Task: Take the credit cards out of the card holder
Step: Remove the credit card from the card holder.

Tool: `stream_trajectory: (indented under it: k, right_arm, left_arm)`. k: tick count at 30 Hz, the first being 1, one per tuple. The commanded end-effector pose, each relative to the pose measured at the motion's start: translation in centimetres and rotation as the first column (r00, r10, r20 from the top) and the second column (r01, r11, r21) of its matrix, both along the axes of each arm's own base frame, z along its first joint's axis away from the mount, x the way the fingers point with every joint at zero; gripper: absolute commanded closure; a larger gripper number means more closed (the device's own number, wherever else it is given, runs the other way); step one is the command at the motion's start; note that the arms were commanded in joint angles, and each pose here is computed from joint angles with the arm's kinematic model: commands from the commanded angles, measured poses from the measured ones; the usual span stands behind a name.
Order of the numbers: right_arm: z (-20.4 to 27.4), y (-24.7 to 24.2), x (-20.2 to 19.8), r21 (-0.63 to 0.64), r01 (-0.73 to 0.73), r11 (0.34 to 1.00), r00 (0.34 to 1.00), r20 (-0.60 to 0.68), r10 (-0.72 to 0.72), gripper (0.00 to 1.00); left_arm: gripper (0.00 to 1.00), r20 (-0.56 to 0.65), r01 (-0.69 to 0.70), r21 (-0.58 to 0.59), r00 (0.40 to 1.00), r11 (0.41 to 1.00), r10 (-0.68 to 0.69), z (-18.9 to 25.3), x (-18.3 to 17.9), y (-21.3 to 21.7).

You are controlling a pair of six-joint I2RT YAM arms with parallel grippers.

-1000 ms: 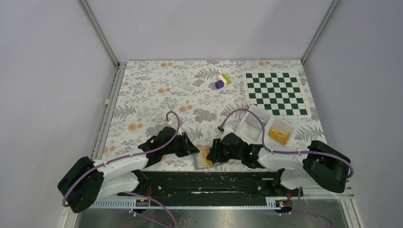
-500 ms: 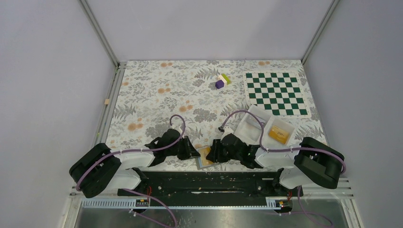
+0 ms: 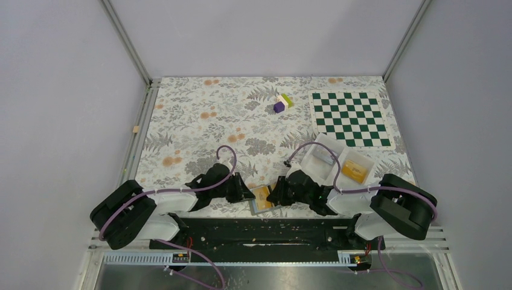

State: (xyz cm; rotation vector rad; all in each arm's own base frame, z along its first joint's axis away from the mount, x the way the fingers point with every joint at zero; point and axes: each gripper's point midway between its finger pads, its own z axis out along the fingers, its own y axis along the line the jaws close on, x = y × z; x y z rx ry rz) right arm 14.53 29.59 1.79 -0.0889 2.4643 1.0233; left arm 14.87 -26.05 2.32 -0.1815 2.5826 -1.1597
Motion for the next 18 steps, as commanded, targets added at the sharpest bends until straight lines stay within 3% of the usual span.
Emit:
stream_trajectory:
  k: [1, 15, 18]
  right_arm:
    - [-0.3, -0.4, 0.0, 0.038, 0.009, 0.999, 1.0, -0.02, -0.009, 0.81]
    - [1.0, 1.5, -0.4, 0.248, -0.027, 0.968, 0.995, -0.086, 0.05, 0.8]
    - [0.5, 1.2, -0.1, 0.248, -0.005, 0.969, 0.994, -0.103, 0.031, 0.87]
  left_arm:
    - [0.83, -0.011, 0.013, 0.05, 1.0, 0.999, -0.013, -1.2, -0.3, 0.5]
    - [0.83, -0.014, 0.014, 0.049, 1.0, 0.999, -0.014, -1.2, -0.4, 0.5]
    - [0.83, -0.018, 0.017, 0.053, 1.0, 0.998, -0.016, -1.3, -0.4, 0.5]
